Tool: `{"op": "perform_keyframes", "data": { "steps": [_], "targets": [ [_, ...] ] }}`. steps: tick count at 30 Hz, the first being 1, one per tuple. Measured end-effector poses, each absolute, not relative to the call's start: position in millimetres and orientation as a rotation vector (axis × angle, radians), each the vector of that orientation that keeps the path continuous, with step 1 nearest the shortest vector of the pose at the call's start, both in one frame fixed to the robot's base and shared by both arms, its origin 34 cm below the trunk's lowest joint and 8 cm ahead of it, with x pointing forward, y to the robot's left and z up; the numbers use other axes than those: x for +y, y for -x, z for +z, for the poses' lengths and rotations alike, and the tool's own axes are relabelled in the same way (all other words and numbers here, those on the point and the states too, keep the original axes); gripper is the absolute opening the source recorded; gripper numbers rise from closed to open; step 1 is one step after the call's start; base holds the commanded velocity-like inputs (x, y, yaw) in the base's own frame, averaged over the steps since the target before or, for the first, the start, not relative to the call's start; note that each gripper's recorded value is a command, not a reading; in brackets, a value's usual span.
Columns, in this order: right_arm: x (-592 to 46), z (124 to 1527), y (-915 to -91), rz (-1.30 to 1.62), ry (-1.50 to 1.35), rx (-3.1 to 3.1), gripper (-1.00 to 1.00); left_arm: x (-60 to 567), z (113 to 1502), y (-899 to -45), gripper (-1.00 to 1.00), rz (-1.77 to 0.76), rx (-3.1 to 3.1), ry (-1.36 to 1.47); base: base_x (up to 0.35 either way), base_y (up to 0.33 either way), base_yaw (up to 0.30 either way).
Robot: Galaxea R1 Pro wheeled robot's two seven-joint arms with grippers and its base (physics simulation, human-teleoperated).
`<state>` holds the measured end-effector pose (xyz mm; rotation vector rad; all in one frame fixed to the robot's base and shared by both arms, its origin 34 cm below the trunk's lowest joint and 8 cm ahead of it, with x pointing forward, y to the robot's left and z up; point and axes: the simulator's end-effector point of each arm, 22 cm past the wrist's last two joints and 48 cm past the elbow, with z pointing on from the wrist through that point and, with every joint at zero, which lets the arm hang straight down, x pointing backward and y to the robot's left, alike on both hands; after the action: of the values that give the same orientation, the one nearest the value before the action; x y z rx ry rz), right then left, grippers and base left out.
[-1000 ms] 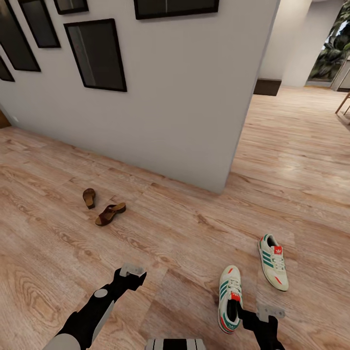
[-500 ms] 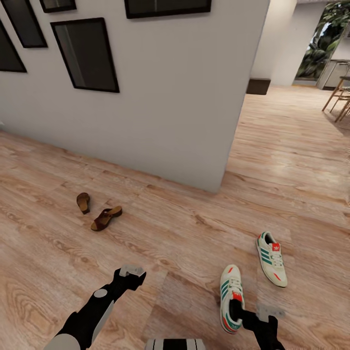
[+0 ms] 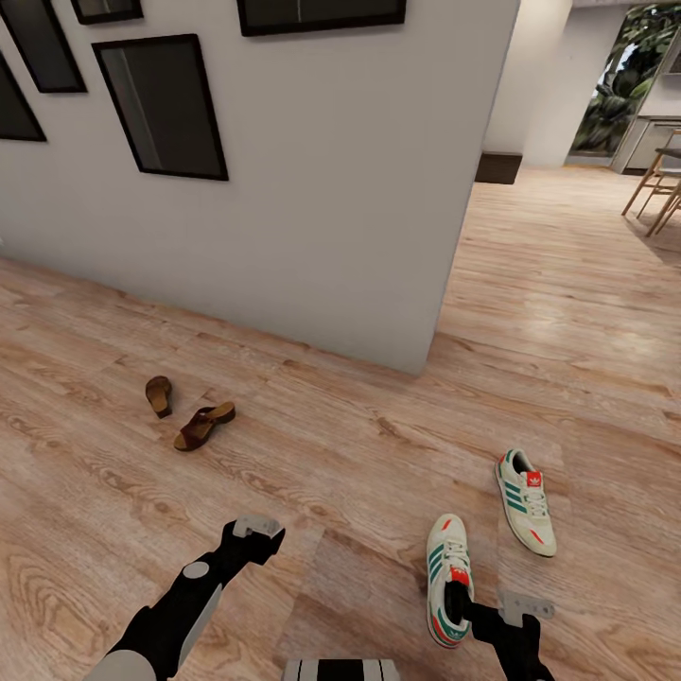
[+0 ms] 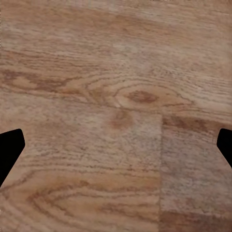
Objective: Pick up the two gym shoes and the two sandals from the corridor floor and place them onto the hallstand (shoe rack) in the corridor, making sure they are on the rack and not on the floor. Arrange them so the two gym shoes are next to each other and the two sandals are next to each other.
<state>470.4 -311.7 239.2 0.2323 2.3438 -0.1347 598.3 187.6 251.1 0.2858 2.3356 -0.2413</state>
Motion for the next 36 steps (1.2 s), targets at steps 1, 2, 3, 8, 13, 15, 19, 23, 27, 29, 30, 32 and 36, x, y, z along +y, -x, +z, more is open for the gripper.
{"op": "perform_keyframes", "data": {
  "steps": [1, 2, 3, 8, 13, 15, 19, 23, 27, 29, 30, 32, 36],
  "targets": [
    [-311.8, 239.2, -470.4, -0.135, -0.232, 2.344, 1.00, 188.0, 251.2, -598.4, 1.00, -0.241, 2.336, -0.285, 0.000, 0.000, -0.001],
    [-311.8, 239.2, -470.4, -0.135, -0.232, 2.344, 1.00, 188.3, 251.2, -598.5, 1.00, -0.240, 2.335, -0.285, 0.000, 0.000, 0.000],
    [-311.8, 237.3, -469.1, -0.136, -0.232, 2.348, 1.00, 188.7, 248.9, -597.5, 1.00, -0.241, 2.340, -0.283, 0.000, 0.000, 0.000],
    [-311.8, 227.6, -462.5, -0.139, -0.232, 2.373, 1.00, 188.7, 236.2, -591.3, 1.00, -0.246, 2.363, -0.281, 0.000, 0.000, 0.000],
    [-311.8, 217.0, -454.9, -0.143, -0.231, 2.399, 1.00, 188.2, 222.2, -583.8, 1.00, -0.252, 2.389, -0.280, 0.000, 0.000, 0.000],
    [-311.9, 212.7, -451.7, -0.145, -0.231, 2.410, 1.00, 188.1, 216.5, -580.7, 1.00, -0.254, 2.400, -0.279, 0.000, 0.000, 0.000],
    [-311.7, 204.1, -445.0, -0.148, -0.231, 2.432, 1.00, 188.1, 205.2, -574.2, 1.00, -0.259, 2.422, -0.277, 0.000, 0.000, 0.000],
    [-311.9, 195.6, -438.1, -0.151, -0.230, 2.455, 1.00, 187.8, 193.8, -567.2, 1.00, -0.264, 2.444, -0.276, 0.000, 0.000, 0.000],
    [-311.8, 187.2, -430.9, -0.155, -0.229, 2.478, 1.00, 187.5, 182.6, -560.0, 1.00, -0.269, 2.466, -0.274, 0.000, 0.000, 0.029],
    [-311.8, 183.0, -427.2, -0.156, -0.229, 2.490, 1.00, 187.5, 177.0, -556.3, 1.00, -0.271, 2.477, -0.274, 0.000, 0.000, 0.065],
    [-311.6, 182.6, -426.9, -0.156, -0.228, 2.491, 1.00, 187.6, 176.3, -555.8, 1.00, -0.271, 2.479, -0.275, 0.000, 0.000, 0.070],
    [-311.4, 183.0, -428.1, -0.155, -0.227, 2.489, 1.00, 187.6, 175.2, -555.2, 1.00, -0.271, 2.481, -0.276, 0.000, 0.000, 0.045],
    [-310.8, 188.7, -437.0, -0.150, -0.224, 2.468, 1.00, 187.6, 174.7, -555.6, 1.00, -0.270, 2.481, -0.278, 0.000, 0.000, 0.021]
  ]
}}
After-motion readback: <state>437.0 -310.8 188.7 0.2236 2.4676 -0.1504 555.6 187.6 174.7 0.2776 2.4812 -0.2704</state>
